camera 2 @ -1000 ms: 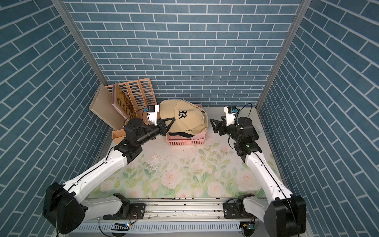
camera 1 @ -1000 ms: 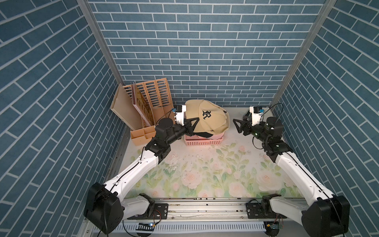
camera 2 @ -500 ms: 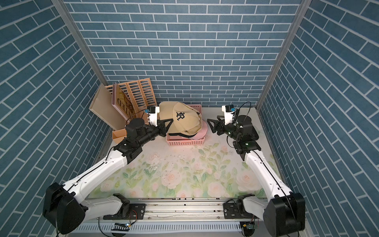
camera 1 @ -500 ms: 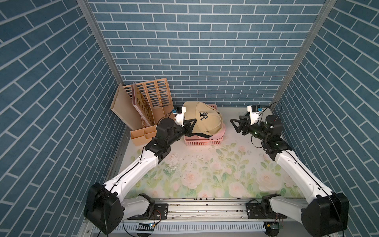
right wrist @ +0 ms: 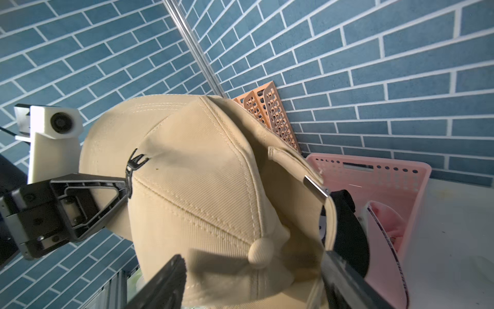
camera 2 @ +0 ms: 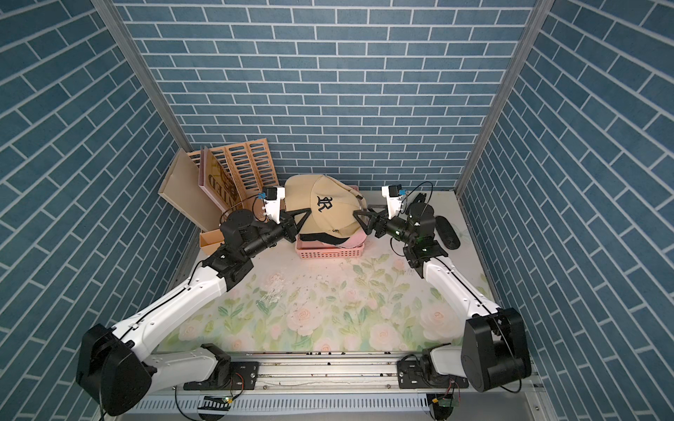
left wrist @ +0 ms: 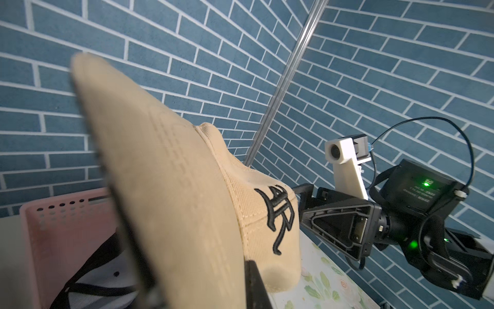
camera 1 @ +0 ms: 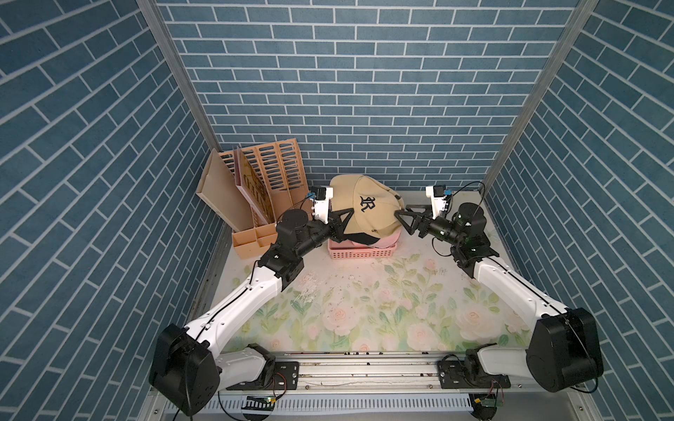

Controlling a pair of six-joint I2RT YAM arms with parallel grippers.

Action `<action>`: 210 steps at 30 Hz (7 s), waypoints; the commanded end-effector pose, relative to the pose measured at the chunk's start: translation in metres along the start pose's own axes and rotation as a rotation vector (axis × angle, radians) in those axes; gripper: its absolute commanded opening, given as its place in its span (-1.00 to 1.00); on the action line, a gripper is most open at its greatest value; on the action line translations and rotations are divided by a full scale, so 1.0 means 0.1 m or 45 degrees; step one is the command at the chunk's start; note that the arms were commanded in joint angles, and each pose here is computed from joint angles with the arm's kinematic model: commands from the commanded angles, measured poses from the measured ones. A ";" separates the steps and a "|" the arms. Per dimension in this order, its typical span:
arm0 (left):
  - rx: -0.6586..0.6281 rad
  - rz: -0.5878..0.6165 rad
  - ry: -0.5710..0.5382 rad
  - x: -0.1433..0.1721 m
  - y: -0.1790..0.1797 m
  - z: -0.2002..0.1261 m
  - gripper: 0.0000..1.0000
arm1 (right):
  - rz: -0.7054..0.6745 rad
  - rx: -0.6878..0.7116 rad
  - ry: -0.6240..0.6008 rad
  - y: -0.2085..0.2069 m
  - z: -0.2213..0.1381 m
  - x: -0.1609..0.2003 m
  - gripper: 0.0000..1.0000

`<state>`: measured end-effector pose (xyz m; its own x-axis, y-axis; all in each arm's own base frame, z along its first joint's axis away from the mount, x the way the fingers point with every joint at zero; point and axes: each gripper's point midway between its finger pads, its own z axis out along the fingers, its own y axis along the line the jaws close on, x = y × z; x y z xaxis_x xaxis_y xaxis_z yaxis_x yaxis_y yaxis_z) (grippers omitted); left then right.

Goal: Turn the baseball cap inside out
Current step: Turn over the baseball cap.

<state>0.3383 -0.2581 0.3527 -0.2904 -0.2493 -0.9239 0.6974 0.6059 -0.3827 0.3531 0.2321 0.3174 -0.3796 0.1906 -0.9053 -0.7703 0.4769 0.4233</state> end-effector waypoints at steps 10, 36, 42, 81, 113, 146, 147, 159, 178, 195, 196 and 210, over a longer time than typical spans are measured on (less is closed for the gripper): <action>0.244 0.118 -0.067 -0.15 -0.37 -0.03 -1.00 | -0.073 -0.242 0.009 0.30 -0.11 -0.09 0.54; -0.501 0.191 0.136 0.60 0.84 0.34 -1.00 | -0.049 -0.005 -0.053 0.25 -0.27 -0.21 -0.33; -0.285 -0.110 -0.087 0.18 0.38 0.18 -1.00 | -0.056 0.264 0.047 -0.23 -0.19 0.03 0.22; -0.113 -0.121 -0.333 -0.53 -0.07 -0.21 -1.00 | 0.300 -0.003 -0.133 -0.27 0.39 0.24 -0.12; 0.343 -0.433 -0.254 -0.56 -0.38 -0.13 -1.00 | 0.026 -0.099 -0.050 -0.22 0.12 0.10 0.00; -0.065 0.068 0.071 -0.18 0.11 0.04 -1.00 | -0.061 0.109 -0.016 -0.06 -0.07 -0.19 0.63; -0.061 0.069 0.070 -0.18 0.10 0.04 -1.00 | -0.055 0.094 -0.022 -0.06 -0.05 -0.20 0.63; -0.048 0.086 0.054 -0.24 0.05 0.02 -1.00 | 0.050 -0.037 0.010 -0.13 0.16 -0.02 0.62; -0.184 0.090 0.075 -0.19 0.31 0.12 -1.00 | 0.057 -0.132 0.029 0.07 0.22 -0.05 -0.65; -0.529 0.083 0.246 0.32 0.92 0.13 -1.00 | 0.011 0.146 0.023 -0.01 0.07 -0.14 -0.61; -0.435 0.054 0.235 0.29 0.79 0.16 -1.00 | -0.009 0.157 0.045 -0.01 0.14 -0.08 -0.55; -0.297 -0.360 -0.065 -0.35 0.39 0.03 -1.00 | -0.207 0.380 0.044 -0.12 0.06 -0.02 0.40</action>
<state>0.3740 -0.2346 0.3409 -0.4409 -0.3274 -0.8357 0.4598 0.7173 -0.5236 0.3750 0.2421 0.2926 -0.3969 0.0984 -0.9126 -0.6390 0.6841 0.3517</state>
